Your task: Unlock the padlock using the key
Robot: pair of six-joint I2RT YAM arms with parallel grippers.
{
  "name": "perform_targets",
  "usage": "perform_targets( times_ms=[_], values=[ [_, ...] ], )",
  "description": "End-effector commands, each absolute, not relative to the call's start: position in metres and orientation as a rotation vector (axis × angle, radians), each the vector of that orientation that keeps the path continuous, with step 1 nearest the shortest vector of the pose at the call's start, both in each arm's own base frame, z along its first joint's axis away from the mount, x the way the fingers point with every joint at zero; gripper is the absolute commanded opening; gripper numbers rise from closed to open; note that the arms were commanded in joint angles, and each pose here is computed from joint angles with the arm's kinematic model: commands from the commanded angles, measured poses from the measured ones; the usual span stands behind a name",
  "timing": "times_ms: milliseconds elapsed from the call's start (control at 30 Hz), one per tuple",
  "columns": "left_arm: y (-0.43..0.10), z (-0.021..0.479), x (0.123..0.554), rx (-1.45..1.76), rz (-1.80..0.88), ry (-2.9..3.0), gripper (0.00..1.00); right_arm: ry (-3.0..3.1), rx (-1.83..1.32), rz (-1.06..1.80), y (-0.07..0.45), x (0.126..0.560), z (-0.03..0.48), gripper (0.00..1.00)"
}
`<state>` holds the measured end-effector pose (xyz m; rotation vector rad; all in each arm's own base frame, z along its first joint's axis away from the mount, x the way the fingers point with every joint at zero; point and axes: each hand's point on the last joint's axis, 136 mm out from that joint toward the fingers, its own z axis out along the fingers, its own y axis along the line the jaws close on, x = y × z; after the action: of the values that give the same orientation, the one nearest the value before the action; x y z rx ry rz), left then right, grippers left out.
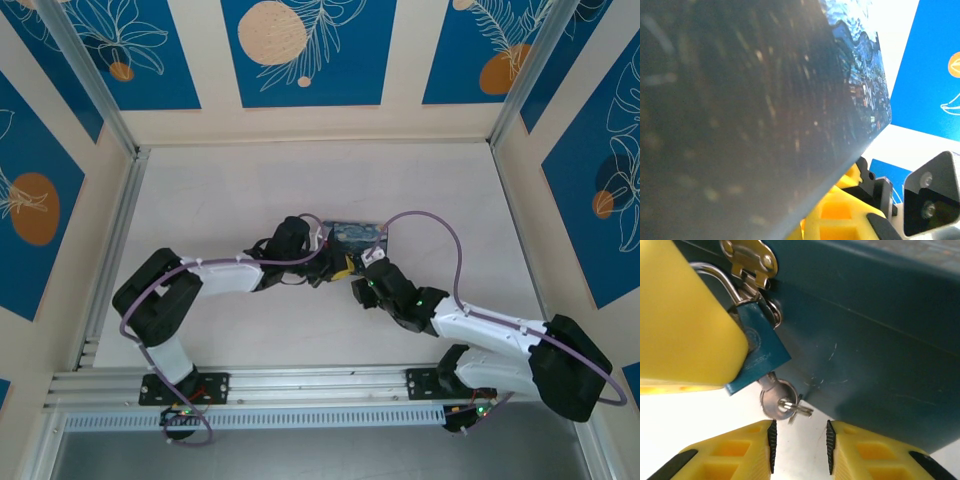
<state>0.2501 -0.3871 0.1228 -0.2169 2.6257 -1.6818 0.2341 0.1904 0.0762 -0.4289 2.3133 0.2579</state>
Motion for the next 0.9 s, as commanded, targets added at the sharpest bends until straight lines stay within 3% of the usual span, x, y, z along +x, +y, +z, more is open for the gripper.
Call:
perform_targets(
  times_ms=[0,533,867],
  values=[
    [-0.391,0.154,0.252,-0.132,-1.753,2.554,0.0,2.224,-0.403,0.171,0.19,0.251,0.097,0.33],
    [-0.391,0.148,0.252,-0.134,-1.743,2.567,0.0,2.164,-0.424,0.224,0.204,0.258,0.119,0.3],
    [-0.391,0.147,0.252,-0.133,-1.746,2.565,0.0,2.198,-0.414,0.25,0.206,0.259,0.112,0.15]
  ],
)
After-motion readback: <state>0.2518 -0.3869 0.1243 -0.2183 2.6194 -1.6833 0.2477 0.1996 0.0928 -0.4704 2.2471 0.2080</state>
